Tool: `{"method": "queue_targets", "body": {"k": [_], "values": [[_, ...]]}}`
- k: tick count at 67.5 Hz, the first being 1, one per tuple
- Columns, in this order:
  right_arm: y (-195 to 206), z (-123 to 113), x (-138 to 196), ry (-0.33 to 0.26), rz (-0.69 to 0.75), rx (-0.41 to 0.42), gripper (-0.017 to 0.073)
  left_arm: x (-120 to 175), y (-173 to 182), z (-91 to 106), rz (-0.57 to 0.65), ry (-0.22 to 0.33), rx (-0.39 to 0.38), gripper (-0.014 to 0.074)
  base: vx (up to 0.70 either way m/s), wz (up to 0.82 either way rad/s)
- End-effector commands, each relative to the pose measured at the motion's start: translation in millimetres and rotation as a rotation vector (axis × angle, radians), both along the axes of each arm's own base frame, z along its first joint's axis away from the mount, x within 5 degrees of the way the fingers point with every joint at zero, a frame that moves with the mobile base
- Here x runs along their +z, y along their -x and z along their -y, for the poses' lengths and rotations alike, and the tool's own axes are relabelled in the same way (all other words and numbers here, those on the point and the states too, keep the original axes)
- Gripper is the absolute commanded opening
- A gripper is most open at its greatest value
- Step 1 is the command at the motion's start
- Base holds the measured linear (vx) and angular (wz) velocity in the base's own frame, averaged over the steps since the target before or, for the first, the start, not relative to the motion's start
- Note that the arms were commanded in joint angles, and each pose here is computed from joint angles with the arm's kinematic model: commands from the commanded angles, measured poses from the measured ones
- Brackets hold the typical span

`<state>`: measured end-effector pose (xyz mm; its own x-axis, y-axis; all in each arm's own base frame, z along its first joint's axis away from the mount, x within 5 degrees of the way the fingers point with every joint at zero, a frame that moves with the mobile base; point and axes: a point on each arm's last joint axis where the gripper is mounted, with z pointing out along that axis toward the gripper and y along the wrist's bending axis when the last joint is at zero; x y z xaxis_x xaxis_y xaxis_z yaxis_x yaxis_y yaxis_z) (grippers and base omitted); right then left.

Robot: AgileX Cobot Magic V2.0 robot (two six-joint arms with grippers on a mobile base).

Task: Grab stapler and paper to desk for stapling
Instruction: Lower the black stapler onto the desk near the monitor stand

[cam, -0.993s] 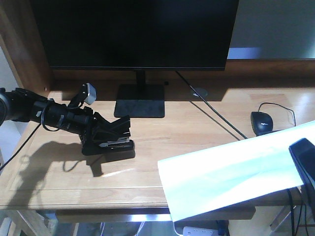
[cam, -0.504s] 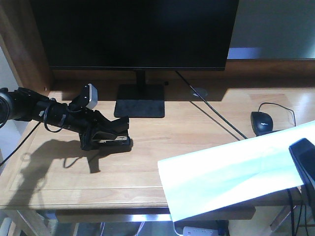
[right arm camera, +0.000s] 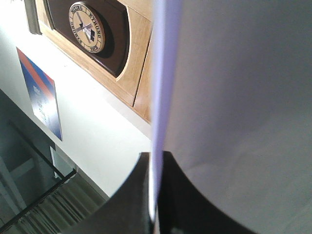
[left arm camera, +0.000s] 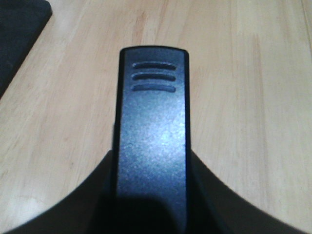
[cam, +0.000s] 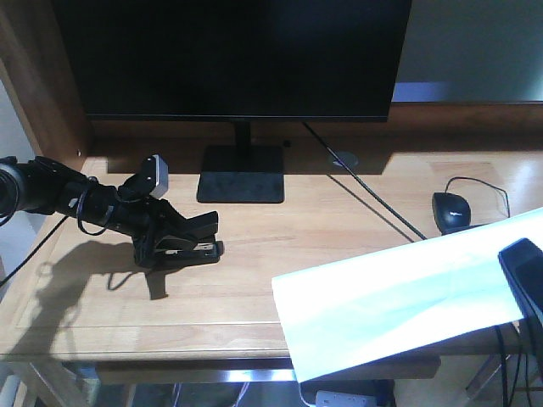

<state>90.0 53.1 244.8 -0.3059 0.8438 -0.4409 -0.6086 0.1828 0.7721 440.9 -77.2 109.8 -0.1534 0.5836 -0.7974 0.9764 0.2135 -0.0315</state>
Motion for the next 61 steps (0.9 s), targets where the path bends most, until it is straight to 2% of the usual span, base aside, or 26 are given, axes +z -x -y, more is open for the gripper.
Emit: {"method": "queue_targets", "body": {"k": [1, 19, 25, 32, 40, 47, 61], "values": [[11, 3, 6, -0.066, 0.135, 0.028, -0.0002, 40, -3, 5.0, 0.058, 0.082, 0.010, 0.0190, 0.00, 0.00], [11, 3, 6, -0.066, 0.135, 0.028, -0.0002, 40, -2, 5.5, 0.037, 0.093, 0.012, 0.0436, 0.00, 0.00], [11, 3, 6, -0.066, 0.135, 0.028, -0.0002, 46, 0, 6.3, 0.039, 0.105, -0.007, 0.0471, 0.00, 0.00], [11, 3, 6, -0.066, 0.135, 0.028, -0.0002, 59, 2, 6.6, 0.064, 0.110, -0.016, 0.0472, 0.00, 0.00], [11, 3, 6, -0.066, 0.135, 0.028, -0.0002, 73, 4, 6.7, 0.094, 0.110, -0.021, 0.0445, 0.00, 0.00], [11, 3, 6, -0.066, 0.135, 0.028, -0.0002, 81, 6, 5.9, 0.116, 0.089, -0.036, 0.0372, 0.00, 0.00], [11, 3, 6, -0.066, 0.135, 0.028, -0.0002, 89, 11, 3.4, 0.140, 0.030, -0.073, 0.0085, 0.00, 0.00]]}}
